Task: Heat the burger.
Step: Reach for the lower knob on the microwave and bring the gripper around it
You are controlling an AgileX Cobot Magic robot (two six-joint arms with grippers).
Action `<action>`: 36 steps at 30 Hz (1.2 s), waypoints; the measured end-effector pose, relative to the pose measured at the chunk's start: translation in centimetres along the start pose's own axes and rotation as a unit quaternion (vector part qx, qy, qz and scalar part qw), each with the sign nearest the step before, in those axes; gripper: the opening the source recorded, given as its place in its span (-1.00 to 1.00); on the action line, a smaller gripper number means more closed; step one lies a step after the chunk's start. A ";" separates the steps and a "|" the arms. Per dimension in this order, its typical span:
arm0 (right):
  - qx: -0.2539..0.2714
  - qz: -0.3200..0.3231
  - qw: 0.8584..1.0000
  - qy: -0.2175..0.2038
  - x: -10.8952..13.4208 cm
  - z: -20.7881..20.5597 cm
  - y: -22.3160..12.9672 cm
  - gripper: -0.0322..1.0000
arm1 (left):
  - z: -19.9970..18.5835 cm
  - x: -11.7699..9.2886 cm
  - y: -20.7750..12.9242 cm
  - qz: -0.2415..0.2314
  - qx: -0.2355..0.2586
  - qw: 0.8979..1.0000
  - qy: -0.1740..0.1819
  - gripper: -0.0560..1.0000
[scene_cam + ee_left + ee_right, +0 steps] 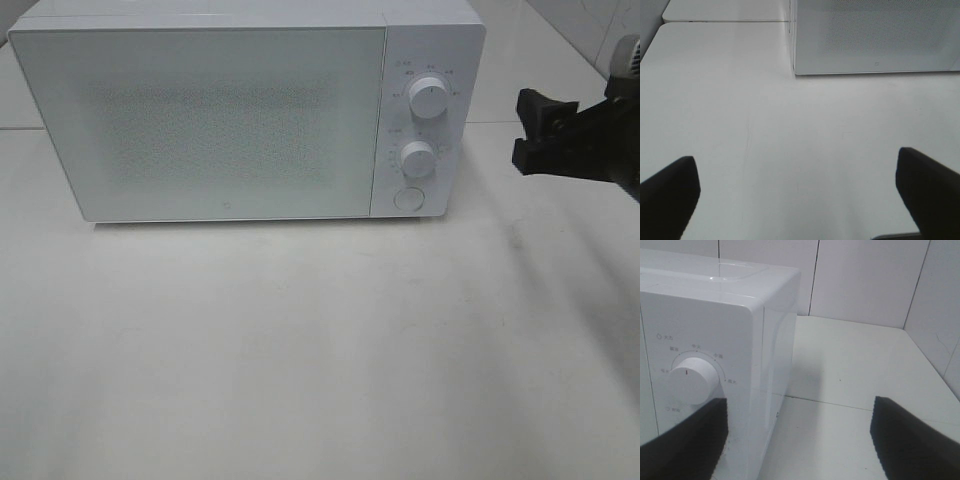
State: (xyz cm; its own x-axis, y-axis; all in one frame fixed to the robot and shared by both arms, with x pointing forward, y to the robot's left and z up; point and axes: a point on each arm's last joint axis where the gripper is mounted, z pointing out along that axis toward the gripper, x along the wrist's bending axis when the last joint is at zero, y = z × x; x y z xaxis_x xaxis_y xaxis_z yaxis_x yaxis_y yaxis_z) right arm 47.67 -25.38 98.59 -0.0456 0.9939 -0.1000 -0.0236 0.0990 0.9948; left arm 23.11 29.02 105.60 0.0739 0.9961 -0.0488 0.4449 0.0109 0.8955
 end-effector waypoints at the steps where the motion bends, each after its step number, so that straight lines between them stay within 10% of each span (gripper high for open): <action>1: 0.000 0.000 1.000 0.000 0.0 0.0 0.0 0.54 | 0.0 0.0 0.0 0.000 0.000 1.000 0.000 0.98; 36: 0.074 0.025 0.997 -0.028 9.1 3.3 -6.8 0.54 | 0.0 0.0 0.0 0.000 0.000 1.000 0.000 0.98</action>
State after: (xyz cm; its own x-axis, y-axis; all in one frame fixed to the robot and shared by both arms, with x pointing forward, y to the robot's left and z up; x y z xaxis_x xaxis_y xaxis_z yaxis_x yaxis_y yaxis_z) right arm 50.72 -16.86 91.02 0.0124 0.9985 -0.0540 0.1251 0.0520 0.9908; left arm 23.11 29.02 105.60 0.0739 0.9961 -0.0488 0.4449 0.0109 0.8955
